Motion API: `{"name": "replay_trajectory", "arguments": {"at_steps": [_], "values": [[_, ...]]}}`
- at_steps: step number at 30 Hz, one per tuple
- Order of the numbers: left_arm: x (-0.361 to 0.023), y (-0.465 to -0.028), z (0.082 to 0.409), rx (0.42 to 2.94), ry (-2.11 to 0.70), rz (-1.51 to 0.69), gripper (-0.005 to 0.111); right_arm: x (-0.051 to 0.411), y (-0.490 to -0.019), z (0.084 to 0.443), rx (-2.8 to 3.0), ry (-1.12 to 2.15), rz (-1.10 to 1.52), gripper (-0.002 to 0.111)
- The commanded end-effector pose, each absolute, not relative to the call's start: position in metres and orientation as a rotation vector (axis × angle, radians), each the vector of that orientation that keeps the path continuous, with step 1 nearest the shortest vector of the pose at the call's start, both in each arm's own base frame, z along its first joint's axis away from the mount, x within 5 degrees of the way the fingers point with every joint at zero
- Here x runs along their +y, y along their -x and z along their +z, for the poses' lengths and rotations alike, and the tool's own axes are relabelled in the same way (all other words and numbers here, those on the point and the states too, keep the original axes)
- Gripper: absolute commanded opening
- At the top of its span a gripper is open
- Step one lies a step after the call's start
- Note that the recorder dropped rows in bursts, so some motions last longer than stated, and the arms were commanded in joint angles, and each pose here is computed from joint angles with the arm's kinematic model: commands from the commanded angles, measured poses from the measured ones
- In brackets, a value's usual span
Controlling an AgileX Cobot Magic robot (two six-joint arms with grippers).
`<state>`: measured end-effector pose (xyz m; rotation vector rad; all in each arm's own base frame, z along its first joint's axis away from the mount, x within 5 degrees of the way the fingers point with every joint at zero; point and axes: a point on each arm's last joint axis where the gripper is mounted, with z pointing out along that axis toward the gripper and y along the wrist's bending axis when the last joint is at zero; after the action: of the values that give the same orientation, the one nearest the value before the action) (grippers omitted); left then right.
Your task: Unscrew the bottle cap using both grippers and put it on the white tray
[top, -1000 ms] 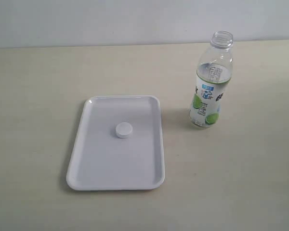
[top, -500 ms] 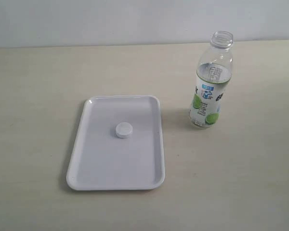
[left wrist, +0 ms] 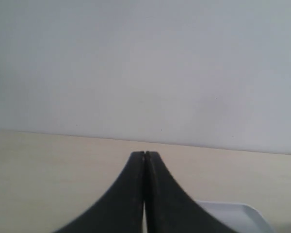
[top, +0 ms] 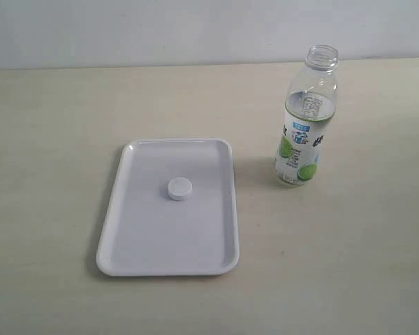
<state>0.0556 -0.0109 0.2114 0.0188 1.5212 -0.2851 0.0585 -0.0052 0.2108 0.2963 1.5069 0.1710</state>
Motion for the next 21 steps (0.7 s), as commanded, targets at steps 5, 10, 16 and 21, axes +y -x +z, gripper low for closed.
{"name": "replay_trajectory", "arguments": {"at_steps": [5, 10, 16, 21], "values": [[-0.0094, -0.0557, 0.2047, 1.583, -0.014, -0.258, 0.0, -0.0055, -0.0581, 0.2099, 1.503, -0.291, 0.158, 0.0], [-0.009, -0.0557, 0.2028, 1.604, -0.02, -0.245, 0.0, -0.0055, -0.0581, 0.2099, 1.503, -0.291, 0.158, 0.0], [-0.0089, -0.0557, 0.2016, 1.616, -0.019, -0.242, 0.0, -0.0055, -0.0581, 0.2094, 1.508, -0.293, 0.158, 0.0], [-0.0089, -0.0557, 0.2016, 1.616, -0.019, -0.242, 0.0, -0.0055, -0.0581, 0.2094, 1.508, -0.293, 0.158, 0.0]]}}
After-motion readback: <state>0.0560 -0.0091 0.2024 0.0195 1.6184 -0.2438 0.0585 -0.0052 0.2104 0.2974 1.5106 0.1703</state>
